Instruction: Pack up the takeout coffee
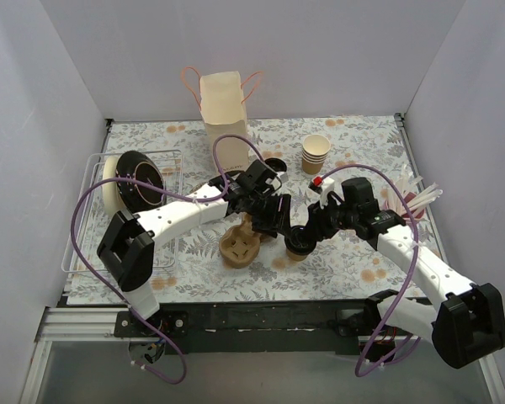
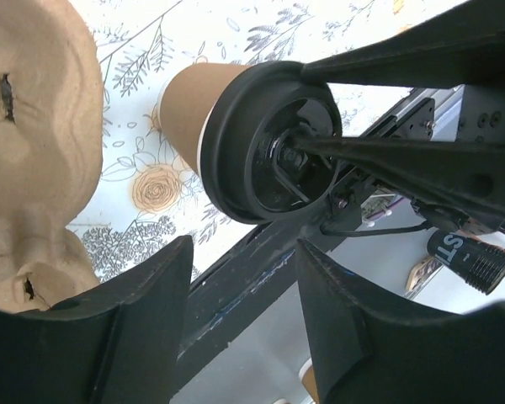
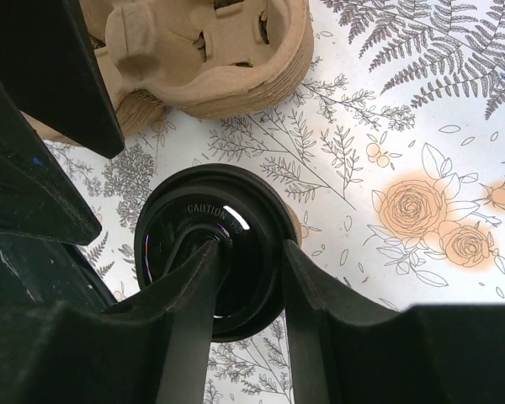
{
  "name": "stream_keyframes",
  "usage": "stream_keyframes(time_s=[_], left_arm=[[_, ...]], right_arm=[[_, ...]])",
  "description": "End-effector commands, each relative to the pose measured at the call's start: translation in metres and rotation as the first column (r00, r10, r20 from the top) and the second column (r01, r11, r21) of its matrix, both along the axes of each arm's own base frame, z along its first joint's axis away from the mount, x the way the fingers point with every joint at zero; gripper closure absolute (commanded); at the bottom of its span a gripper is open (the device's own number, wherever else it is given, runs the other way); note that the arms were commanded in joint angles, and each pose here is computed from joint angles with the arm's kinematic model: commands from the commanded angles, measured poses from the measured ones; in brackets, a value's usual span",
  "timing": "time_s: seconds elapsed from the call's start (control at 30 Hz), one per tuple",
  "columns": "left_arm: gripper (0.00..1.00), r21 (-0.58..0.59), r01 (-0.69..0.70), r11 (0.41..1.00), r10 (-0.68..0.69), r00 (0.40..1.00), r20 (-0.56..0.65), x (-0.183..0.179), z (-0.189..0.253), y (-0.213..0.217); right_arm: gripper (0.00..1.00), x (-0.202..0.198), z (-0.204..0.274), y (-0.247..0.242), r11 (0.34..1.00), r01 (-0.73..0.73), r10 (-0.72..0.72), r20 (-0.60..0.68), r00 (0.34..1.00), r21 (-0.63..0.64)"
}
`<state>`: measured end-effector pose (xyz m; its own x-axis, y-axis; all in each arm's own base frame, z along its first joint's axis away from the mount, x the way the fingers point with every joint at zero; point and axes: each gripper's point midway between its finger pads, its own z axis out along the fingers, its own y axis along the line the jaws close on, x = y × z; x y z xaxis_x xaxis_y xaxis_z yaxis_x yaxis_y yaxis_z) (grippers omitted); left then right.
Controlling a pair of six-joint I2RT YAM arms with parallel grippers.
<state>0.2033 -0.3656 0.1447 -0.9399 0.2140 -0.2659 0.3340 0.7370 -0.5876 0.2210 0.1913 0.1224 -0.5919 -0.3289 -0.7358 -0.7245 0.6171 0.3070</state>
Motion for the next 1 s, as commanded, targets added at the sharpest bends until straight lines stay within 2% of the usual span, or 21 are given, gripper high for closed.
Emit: stream_keyframes(time_s=[0.0,0.17,0.47,0.6,0.67,0.77,0.8,0.87,0.9,0.97], left_arm=[[0.48,-0.075,0.029,0.997,-0.022,0.996,0.091,0.016,0.028,-0.011],[0.48,-0.064,0.038,0.997,-0.029,0.992,0.124,0.037,0.025,-0.014],[0.48,-0.092,0.09,0.992,-0.076,0.986,0.148,0.045,0.014,-0.019],[0.48,-0.124,0.144,0.982,-0.123,0.979,0.16,0.039,0.013,-0.022],[0.48,-0.139,0.16,0.977,-0.137,0.977,0.162,0.037,0.012,-0.024],[0.48,-0.157,0.173,0.972,-0.147,0.975,0.166,0.036,0.012,-0.026],[0.48,-0.154,0.176,0.972,-0.152,0.976,0.154,0.033,0.007,-0.025],[0.5,-0.146,0.181,0.973,-0.16,0.977,0.14,0.031,-0.001,-0.024],[0.51,-0.14,0.184,0.973,-0.165,0.977,0.134,0.03,-0.006,-0.023],[0.53,-0.133,0.186,0.974,-0.17,0.978,0.123,0.028,-0.012,-0.022]], right_arm=[[0.53,0.007,0.019,0.001,1.0,-0.001,0.0,0.069,0.998,0.01],[0.45,0.009,0.028,-0.001,1.0,0.023,-0.023,0.083,0.996,0.005],[0.4,0.011,0.055,-0.006,0.994,0.099,-0.104,0.117,0.988,0.048],[0.41,0.012,0.066,-0.014,0.958,0.274,-0.277,0.025,0.961,0.089],[0.44,0.002,0.065,-0.018,0.921,0.375,-0.368,-0.086,0.926,0.103],[0.48,-0.016,0.065,-0.018,0.887,0.436,-0.407,-0.192,0.893,0.15],[0.5,-0.024,0.054,-0.016,0.865,0.476,-0.427,-0.268,0.864,0.156],[0.53,-0.033,0.058,-0.014,0.845,0.49,-0.422,-0.294,0.858,0.216],[0.54,-0.038,0.049,-0.015,0.828,0.519,-0.436,-0.34,0.833,0.212],[0.56,-0.041,0.048,-0.017,0.81,0.539,-0.449,-0.345,0.824,0.232]])
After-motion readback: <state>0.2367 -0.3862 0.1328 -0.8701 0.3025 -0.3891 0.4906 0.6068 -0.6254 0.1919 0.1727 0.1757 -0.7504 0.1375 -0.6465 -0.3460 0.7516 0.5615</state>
